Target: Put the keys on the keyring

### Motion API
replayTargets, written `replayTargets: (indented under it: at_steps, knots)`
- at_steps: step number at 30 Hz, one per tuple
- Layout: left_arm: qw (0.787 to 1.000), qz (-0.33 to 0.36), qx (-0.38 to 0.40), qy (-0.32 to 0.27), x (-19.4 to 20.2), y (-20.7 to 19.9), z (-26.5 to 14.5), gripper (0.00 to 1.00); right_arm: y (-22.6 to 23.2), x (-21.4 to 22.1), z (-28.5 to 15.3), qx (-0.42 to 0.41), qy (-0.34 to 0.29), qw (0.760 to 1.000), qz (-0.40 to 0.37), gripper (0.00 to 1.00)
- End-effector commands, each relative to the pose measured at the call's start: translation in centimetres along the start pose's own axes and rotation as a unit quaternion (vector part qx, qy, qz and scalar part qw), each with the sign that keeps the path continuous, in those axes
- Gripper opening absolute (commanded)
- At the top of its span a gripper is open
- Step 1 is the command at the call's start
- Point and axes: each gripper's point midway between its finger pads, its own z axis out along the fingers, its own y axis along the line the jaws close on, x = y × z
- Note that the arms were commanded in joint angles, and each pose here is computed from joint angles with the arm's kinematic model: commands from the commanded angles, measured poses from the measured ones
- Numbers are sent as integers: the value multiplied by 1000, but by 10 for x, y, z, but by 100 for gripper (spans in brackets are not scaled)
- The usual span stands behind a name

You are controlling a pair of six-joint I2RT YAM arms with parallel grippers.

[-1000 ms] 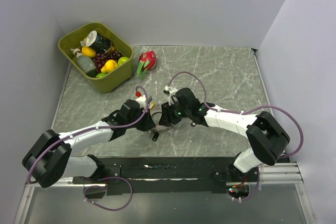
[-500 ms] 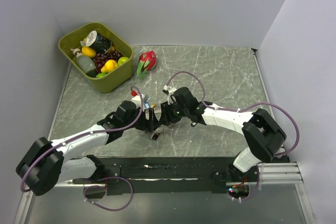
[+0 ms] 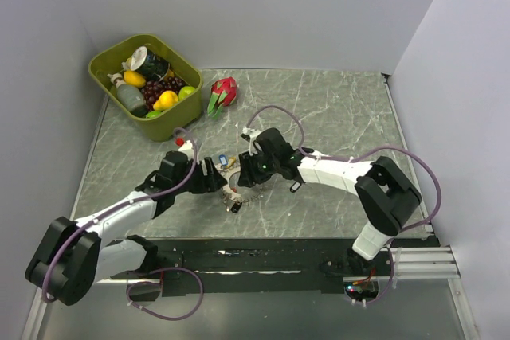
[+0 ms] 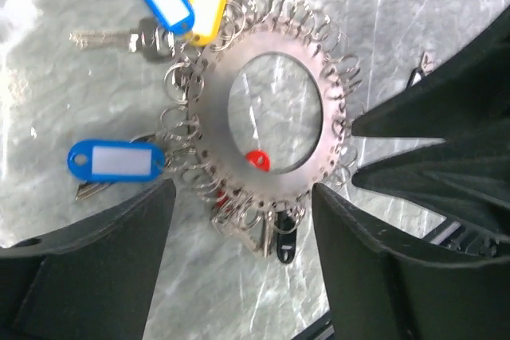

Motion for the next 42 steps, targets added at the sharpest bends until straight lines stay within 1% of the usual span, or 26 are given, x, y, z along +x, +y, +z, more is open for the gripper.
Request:
replayTargets:
  at_steps: [1,3,6,9,11,12,14,15,16,18,20,23,27,29,31,34,36,39,42]
  knots:
    - [998,-28,59,-6,-4,-13,-8,69,7,-16,5,-19,-7,1000,-14,49]
    - [995,-49,86,-3,0,-13,-12,67,8,-16,10,-25,-1,1000,-13,49]
    - [993,-74,95,-8,1,-7,-16,65,7,-20,13,-22,-4,1000,-7,49]
    - [991,-89,97,-27,-9,-3,-21,65,4,-26,10,-17,-19,1000,12,49]
    - [990,-95,92,-40,-16,3,-23,67,-2,-32,1,-15,-40,999,29,49]
    - [990,-97,91,-45,-19,5,-24,67,-2,-42,-1,-17,-62,997,42,49]
    - [989,-105,84,-54,-26,11,-25,67,-12,-44,-11,-9,-83,994,66,49]
    - [989,-108,82,-60,-31,13,-25,67,-24,-52,-18,-1,-102,990,94,49]
    - [989,-112,74,-63,-34,18,-25,66,-33,-46,-20,7,-105,988,109,49]
    - [990,-115,53,-66,-41,25,-21,66,-49,-51,-31,17,-125,982,139,49]
    - [991,-118,35,-59,-45,31,-15,65,-60,-47,-34,34,-125,981,145,49]
    - [992,-115,17,-46,-48,38,-6,62,-74,-38,-36,71,-106,982,140,49]
    - [992,-121,28,-31,-44,38,2,58,-73,-33,-30,63,-86,987,121,49]
    - [992,-125,28,-18,-40,40,8,55,-73,-24,-26,61,-67,988,128,49]
    - [991,-129,27,-7,-36,43,13,53,-71,-19,-25,57,-64,988,128,49]
    - [992,-127,23,5,-33,45,19,52,-71,-14,-25,74,-60,987,132,49]
    - [990,-130,42,23,-29,38,23,50,-76,-3,-23,88,-46,984,149,49]
    - [989,-130,58,48,-16,29,32,43,-78,6,-18,90,-33,980,173,48]
    - [990,-112,48,70,-1,21,40,40,-80,7,-10,91,-16,979,184,48]
